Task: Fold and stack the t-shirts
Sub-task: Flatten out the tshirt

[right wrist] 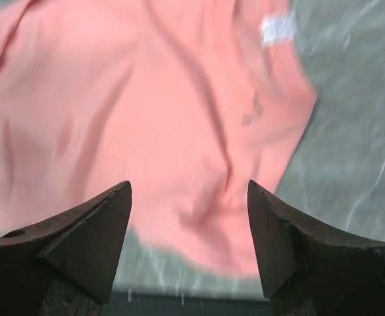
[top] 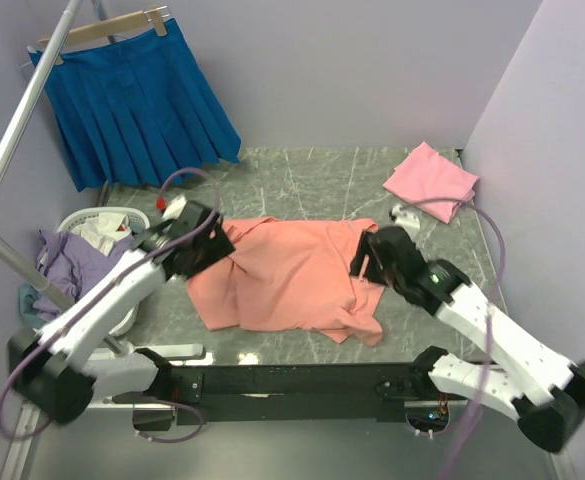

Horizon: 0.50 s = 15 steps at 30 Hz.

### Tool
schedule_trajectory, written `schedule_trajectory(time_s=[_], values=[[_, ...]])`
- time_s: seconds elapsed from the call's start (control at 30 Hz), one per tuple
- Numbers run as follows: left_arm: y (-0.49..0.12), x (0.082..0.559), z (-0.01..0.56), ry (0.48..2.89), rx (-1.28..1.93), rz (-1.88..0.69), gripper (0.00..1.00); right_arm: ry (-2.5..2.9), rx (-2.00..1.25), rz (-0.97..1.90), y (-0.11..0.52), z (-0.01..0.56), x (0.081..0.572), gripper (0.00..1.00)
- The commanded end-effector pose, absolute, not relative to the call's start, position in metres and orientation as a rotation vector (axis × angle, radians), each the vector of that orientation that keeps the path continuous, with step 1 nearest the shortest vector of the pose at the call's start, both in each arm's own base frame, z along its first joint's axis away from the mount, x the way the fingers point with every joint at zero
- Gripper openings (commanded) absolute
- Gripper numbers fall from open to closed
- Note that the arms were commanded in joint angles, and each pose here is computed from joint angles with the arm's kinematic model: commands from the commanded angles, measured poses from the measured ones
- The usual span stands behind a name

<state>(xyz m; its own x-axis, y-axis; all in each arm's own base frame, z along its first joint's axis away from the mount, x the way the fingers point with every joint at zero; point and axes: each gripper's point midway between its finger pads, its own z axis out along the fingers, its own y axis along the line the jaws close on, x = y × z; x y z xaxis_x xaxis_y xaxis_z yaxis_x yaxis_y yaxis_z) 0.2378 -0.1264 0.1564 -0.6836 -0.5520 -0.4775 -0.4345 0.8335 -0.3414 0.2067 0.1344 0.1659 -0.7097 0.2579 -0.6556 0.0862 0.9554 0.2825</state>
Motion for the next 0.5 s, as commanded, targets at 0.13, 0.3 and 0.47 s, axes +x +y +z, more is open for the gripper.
schedule_trajectory(time_s=[0.13, 0.3, 0.47], values=[[-0.139, 0.369, 0.136, 2.307, -0.627, -0.07, 0.97, 2.207, 0.358, 0.196, 0.118, 0.157, 0.331, 0.77], [-0.142, 0.407, 0.113, 2.328, -0.548, 0.036, 0.95, 2.247, 0.395, 0.211, 0.113, 0.132, 0.37, 0.75], [-0.137, 0.429, 0.084, 2.356, -0.536, 0.164, 0.95, 2.302, 0.372, 0.202, 0.118, 0.109, 0.391, 0.75]])
